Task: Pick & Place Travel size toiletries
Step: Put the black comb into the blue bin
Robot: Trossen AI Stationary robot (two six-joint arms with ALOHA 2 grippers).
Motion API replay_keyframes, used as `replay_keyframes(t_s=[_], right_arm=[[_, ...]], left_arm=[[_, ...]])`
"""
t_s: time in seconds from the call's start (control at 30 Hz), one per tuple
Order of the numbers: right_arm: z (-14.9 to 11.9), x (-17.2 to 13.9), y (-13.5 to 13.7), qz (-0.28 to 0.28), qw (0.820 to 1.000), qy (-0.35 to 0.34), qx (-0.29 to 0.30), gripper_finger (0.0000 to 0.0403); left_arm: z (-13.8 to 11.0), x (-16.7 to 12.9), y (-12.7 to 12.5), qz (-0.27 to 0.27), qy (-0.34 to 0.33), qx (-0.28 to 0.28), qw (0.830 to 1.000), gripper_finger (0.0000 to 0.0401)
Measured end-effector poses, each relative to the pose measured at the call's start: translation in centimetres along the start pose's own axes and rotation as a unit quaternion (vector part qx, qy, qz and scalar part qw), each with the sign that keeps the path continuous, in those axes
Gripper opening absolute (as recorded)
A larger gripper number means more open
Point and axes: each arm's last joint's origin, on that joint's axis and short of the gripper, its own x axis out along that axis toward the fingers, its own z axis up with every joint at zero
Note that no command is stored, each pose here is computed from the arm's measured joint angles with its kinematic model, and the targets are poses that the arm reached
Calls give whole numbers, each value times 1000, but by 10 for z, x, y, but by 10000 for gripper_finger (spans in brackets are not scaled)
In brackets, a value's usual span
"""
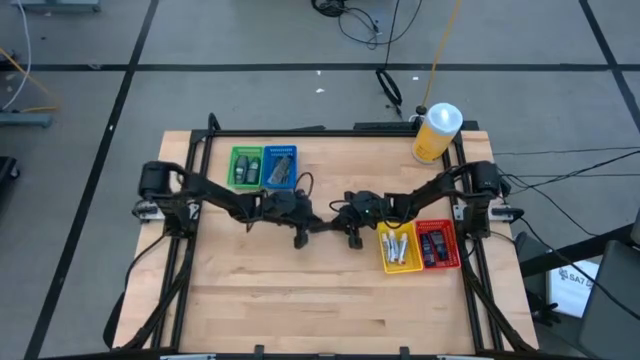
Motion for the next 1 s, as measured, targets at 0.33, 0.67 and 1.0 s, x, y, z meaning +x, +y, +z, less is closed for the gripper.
replay_keyframes(t_s=[0.33,0.67,1.0], right_arm=[[9,-1,-1,-5,998,-53,27,64],[14,-2,-4,5,994,-78,72,35],[34,-19,-8,3,989,-114,90,26]], left_arm=[[36,-34,-22,-12,-55,212,976,30],[0,-12,-33,31,33,279,959,186],[-23,8,-22,54,55,151,985,285]])
